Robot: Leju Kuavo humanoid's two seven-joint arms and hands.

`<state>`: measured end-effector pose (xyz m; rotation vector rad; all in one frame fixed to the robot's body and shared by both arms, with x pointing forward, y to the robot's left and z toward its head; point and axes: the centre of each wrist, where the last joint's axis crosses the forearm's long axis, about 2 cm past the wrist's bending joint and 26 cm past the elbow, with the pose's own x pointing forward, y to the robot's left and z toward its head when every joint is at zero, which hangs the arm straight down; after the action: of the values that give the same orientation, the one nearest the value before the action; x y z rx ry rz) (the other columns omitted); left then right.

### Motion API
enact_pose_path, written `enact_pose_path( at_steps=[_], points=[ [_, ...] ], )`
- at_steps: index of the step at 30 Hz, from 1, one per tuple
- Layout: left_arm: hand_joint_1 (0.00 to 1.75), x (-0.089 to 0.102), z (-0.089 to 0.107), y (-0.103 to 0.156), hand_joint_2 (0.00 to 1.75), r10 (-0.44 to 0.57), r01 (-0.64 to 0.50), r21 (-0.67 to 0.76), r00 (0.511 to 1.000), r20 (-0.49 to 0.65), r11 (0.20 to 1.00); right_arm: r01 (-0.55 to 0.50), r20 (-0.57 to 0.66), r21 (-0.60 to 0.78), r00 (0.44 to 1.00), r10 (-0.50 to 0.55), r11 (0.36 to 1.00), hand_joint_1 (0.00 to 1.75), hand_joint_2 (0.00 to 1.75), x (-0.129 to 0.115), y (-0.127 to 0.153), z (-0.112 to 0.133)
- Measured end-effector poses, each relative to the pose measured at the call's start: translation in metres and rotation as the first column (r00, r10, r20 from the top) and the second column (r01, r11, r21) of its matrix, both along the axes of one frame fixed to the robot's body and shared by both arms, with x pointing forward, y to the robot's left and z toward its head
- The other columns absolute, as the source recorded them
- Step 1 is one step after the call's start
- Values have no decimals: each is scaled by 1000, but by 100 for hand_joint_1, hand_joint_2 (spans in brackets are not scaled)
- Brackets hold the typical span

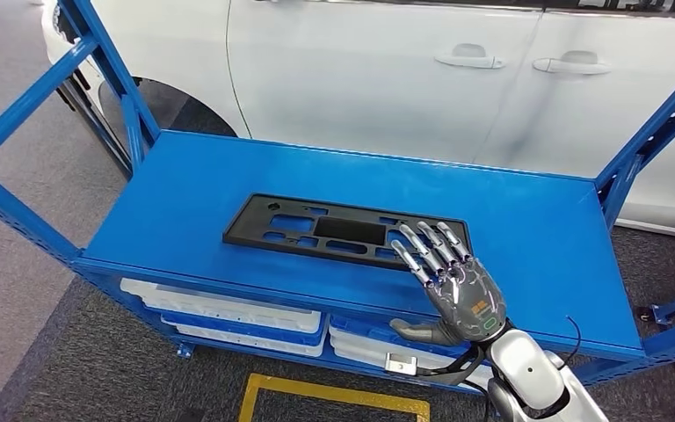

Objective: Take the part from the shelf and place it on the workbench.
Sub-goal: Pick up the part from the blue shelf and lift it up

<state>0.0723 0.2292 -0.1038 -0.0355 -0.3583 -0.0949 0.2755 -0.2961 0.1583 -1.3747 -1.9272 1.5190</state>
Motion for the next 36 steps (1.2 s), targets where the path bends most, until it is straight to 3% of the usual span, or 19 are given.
enact_pose_path(
  at_steps=[8,12,36],
  points=[
    [0,1,0,0,0,0,0,6,1000,2,1000,-5,10,-1,1000,5,1000,0,0,3,1,3],
    [0,2,0,0,0,3,-3,5,1000,3,1000,-5,4,-1,1000,5,1000,0,175,3,0,2],
    [0,-1,0,0,0,7,-7,-9,1000,-1,1000,22,-97,-62,995,-28,998,0,175,2,2,-10]
  ],
)
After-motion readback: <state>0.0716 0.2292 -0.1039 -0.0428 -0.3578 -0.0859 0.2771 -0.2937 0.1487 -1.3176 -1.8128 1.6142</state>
